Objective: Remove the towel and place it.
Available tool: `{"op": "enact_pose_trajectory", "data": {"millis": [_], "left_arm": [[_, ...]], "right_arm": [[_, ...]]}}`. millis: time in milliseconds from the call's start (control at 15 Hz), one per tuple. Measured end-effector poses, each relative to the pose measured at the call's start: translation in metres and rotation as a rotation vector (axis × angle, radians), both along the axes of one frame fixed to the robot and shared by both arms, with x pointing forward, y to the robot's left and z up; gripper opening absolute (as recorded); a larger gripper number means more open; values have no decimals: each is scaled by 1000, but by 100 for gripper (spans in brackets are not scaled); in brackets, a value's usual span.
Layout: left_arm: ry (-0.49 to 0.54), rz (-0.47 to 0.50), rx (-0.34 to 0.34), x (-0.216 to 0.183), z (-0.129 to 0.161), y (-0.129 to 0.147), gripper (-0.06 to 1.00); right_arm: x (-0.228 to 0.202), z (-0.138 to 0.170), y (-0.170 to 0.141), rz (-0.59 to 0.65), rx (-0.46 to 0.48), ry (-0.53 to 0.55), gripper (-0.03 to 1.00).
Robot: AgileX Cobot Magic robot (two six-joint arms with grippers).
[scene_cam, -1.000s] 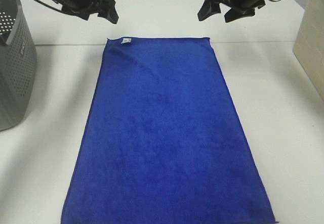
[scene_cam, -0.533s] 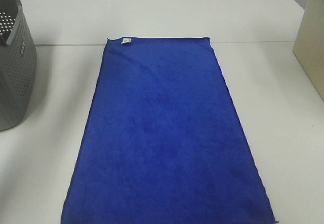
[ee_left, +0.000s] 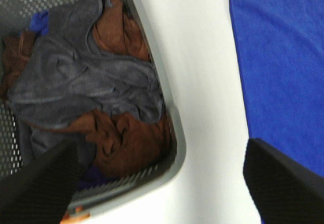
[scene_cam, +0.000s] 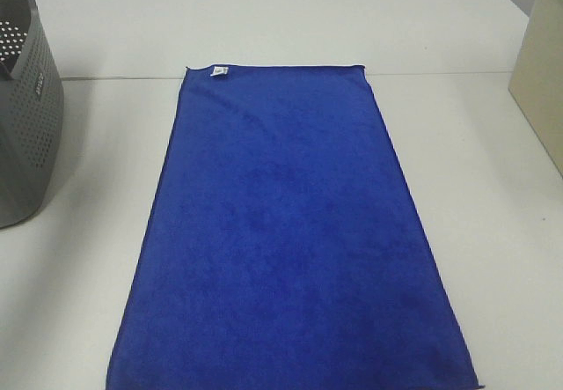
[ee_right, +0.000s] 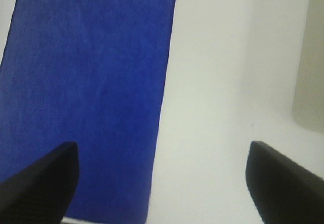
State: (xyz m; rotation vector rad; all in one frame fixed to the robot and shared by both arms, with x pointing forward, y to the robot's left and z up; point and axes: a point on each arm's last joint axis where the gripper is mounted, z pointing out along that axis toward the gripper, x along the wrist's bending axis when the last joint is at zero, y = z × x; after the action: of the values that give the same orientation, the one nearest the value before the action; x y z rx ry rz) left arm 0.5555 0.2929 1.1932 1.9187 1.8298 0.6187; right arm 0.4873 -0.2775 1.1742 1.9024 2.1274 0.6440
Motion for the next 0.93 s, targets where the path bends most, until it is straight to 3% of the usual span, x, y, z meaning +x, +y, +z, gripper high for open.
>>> {"op": "enact_pose_trajectory", "data": {"millis": [267,400,733,933], "left_arm": [[-61,35,45,-129,-7,10,81],[-128,65,72,-180,-17,15,81],[-257,79,68,-270,-66,19,81],[-307,79,64,-296,-99,20,81]], "right_arm": [[-123,-23,-3,-1,3,-72,86],[-172,-30,-4,-1,4,-178,86],[-237,-61,-8,-9,-18,-365,86],[-253,-86,-10,-14,-38,-429,86]]}}
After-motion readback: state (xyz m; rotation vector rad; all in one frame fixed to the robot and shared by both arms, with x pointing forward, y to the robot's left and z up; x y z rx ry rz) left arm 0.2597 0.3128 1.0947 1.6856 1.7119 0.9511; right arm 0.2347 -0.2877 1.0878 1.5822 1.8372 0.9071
